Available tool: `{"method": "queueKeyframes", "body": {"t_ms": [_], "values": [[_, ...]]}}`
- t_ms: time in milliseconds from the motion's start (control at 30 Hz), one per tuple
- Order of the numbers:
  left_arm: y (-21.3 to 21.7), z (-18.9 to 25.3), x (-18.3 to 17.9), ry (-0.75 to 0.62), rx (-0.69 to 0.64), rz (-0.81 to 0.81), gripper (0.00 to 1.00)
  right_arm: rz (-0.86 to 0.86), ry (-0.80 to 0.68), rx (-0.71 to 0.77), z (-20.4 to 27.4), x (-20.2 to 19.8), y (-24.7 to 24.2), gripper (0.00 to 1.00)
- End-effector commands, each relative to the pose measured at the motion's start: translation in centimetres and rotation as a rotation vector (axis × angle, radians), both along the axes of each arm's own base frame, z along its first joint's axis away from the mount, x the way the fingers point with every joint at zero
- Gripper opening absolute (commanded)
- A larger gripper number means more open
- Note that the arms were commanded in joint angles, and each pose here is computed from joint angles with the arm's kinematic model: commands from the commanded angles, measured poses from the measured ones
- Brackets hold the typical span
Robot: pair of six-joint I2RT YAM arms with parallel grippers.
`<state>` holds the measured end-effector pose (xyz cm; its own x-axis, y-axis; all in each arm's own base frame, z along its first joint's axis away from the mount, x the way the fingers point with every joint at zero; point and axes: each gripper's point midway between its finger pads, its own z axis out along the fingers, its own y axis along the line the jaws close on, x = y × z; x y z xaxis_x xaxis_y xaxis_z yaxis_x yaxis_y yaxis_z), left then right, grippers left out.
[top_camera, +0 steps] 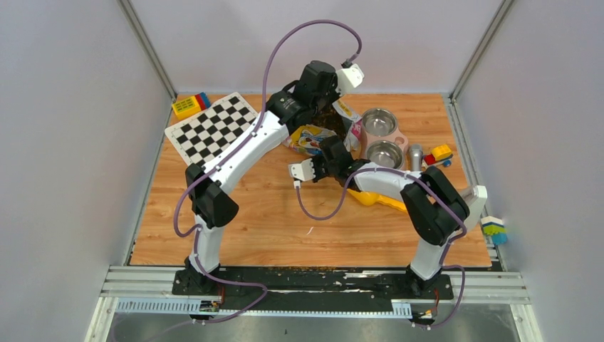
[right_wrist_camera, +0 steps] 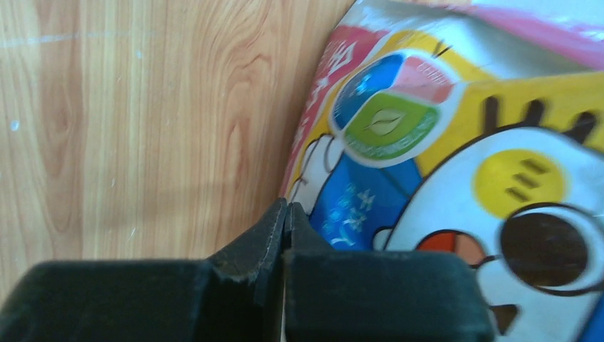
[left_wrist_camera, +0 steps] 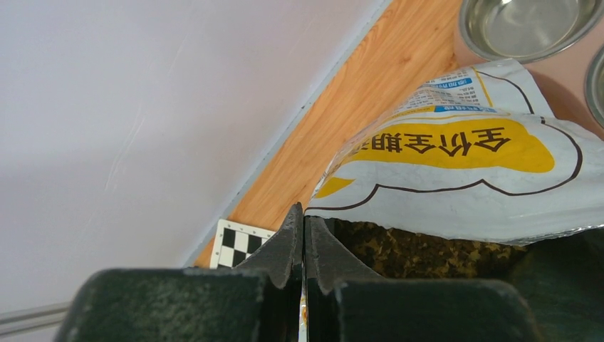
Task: Serve the pet food
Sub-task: Move the pet food bag to the center of the board.
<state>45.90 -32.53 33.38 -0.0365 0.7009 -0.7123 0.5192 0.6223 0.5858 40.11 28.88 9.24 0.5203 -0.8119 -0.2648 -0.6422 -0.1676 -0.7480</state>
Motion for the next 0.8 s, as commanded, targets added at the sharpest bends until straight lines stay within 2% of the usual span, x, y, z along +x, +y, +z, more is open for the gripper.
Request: {"method": "queueKeyframes", "body": {"t_ms": [0, 367, 600, 700, 767], "values": [[4.5, 8.5, 1.5, -0.187, -0.125, 0.161, 0.0, -0.058, 0.013, -0.117, -2.1, 1.2, -4.0, 0.0], [6.2, 9.0, 2.6, -0.193, -0.151, 0.213, 0.0, -0.173, 0.01, -0.189, -3.9, 6.3, -7.0, 0.0], [4.6, 8.2, 2.2, -0.147, -0.183, 0.129, 0.0, -0.231, -0.067, -0.101, -3.2, 10.8, -5.5, 0.0], [4.0, 7.7, 1.8, -0.128, -0.178, 0.098, 0.0, -0.224, -0.088, -0.08, -3.2, 11.1, -4.6, 0.0], [3.6, 7.3, 1.5, -0.113, -0.167, 0.074, 0.0, -0.199, -0.067, -0.089, -3.3, 10.0, -4.4, 0.0]]}}
